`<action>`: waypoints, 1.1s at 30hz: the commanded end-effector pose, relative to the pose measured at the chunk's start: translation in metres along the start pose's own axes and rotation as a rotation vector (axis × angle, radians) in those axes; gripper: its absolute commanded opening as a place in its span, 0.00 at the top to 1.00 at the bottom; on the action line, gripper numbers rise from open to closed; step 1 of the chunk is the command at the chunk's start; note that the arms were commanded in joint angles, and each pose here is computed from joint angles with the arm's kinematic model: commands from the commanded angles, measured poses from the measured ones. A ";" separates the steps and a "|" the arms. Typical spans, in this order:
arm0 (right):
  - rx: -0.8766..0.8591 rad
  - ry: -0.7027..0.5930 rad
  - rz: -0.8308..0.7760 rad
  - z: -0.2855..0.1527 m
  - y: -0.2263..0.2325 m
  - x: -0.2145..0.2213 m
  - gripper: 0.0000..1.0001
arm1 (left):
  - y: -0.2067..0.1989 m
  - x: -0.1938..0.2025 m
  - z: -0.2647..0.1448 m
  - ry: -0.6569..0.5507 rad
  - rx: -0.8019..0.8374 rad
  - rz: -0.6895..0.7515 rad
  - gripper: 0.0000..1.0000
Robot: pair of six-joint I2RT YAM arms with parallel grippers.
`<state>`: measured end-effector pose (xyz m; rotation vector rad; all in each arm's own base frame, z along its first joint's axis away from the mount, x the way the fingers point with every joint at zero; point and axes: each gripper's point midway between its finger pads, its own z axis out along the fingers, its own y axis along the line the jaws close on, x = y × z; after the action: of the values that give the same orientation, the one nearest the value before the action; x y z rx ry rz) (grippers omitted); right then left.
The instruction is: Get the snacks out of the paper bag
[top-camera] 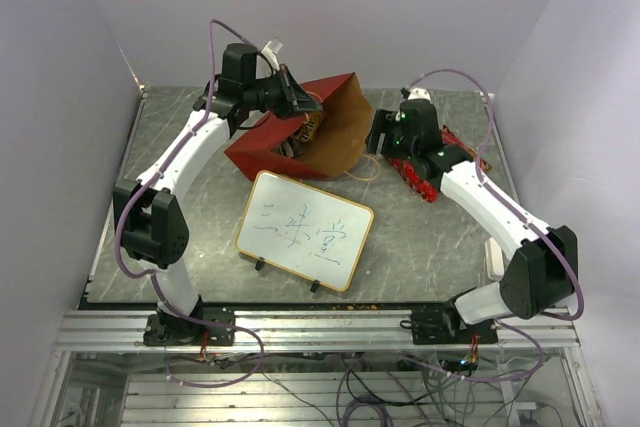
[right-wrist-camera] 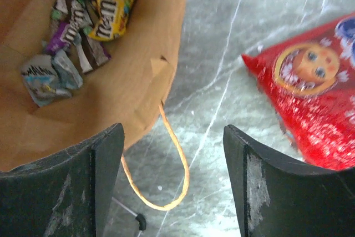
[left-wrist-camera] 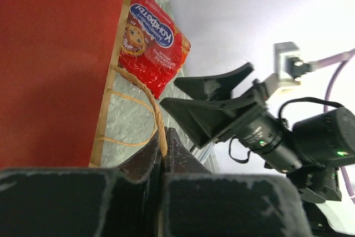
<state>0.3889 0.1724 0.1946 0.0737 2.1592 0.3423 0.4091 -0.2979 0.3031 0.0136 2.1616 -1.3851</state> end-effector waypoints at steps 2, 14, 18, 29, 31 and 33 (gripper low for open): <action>0.014 -0.111 -0.095 -0.010 0.008 -0.052 0.28 | -0.026 -0.007 -0.011 -0.056 0.045 -0.003 0.93; -0.274 -0.067 0.218 0.069 0.125 -0.035 0.44 | -0.061 -0.024 -0.009 -0.114 0.194 -0.072 0.93; -0.225 -0.080 0.285 0.104 0.133 -0.016 0.46 | -0.054 -0.021 -0.007 -0.114 0.183 -0.103 0.93; -0.122 -0.144 0.274 0.182 0.131 0.011 0.46 | -0.064 -0.025 -0.004 -0.112 0.217 -0.154 0.93; -0.118 -0.158 0.278 0.192 0.130 0.014 0.46 | -0.057 -0.025 -0.003 -0.115 0.174 -0.122 0.93; -0.085 -0.159 0.288 0.204 0.125 0.018 0.44 | -0.055 -0.023 -0.004 -0.114 0.160 -0.097 0.93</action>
<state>0.5082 0.3397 0.0967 0.2905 2.0726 0.5977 0.4155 -0.3112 0.3406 -0.2126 2.0234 -1.6070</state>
